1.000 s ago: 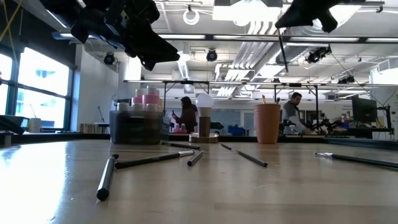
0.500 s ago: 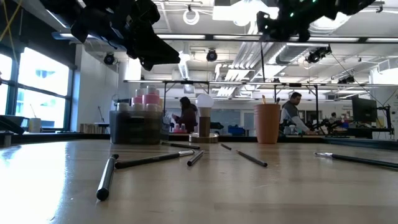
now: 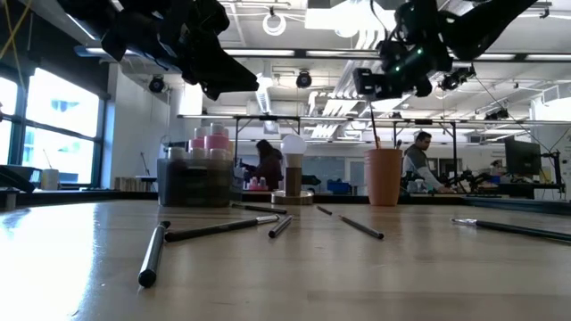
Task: Pick & Place Paint Supplies
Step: Put the silver paintbrush into the orange cup
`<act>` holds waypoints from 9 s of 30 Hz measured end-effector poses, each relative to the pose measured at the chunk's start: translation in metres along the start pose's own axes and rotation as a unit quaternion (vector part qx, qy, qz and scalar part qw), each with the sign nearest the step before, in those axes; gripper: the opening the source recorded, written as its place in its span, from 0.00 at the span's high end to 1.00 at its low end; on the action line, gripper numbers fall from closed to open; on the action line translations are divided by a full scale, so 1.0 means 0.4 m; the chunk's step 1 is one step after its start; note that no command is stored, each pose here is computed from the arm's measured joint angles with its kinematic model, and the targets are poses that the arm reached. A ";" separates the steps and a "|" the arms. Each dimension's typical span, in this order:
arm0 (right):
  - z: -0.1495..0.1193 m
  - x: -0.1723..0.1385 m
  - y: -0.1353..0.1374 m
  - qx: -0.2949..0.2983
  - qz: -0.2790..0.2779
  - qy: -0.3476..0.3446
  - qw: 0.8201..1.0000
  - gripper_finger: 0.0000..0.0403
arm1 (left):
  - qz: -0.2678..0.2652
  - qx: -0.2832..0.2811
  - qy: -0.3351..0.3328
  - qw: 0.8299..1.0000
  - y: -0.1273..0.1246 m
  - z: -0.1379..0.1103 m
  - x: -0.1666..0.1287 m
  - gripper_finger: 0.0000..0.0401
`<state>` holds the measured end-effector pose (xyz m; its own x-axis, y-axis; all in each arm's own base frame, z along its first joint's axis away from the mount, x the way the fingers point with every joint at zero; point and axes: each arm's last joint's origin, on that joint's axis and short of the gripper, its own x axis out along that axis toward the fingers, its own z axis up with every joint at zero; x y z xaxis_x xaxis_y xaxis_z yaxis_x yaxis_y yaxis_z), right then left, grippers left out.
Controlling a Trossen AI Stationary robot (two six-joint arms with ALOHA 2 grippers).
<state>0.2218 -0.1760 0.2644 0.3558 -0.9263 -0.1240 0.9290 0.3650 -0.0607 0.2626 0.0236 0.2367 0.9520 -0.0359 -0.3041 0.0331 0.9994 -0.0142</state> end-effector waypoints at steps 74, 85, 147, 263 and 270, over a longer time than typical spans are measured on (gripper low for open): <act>0.098 -0.377 0.024 0.125 0.281 0.045 0.950 0.73 | 0.000 -0.003 0.011 1.000 0.000 -0.006 0.000 0.74; 0.070 -0.427 0.054 0.141 0.326 0.105 0.929 0.74 | -0.001 -0.003 0.012 1.000 0.000 -0.006 0.000 0.74; -0.266 -0.508 0.258 0.164 0.161 0.590 0.774 0.99 | -0.001 -0.008 0.022 1.000 0.000 -0.011 0.000 0.74; -0.381 -0.453 0.300 0.066 0.133 0.610 0.779 0.79 | 0.058 -0.008 0.033 0.998 0.008 -0.017 0.002 0.74; -0.384 -0.452 0.290 0.051 0.115 0.609 0.783 0.80 | 0.058 -0.008 0.033 0.998 0.008 -0.017 0.002 0.74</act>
<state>0.2494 0.0483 0.1276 0.2115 -0.0380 -0.9766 0.8796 0.4430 0.1733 0.2612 0.0268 0.2299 0.9267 0.0788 -0.3674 -0.0813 0.9967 0.0088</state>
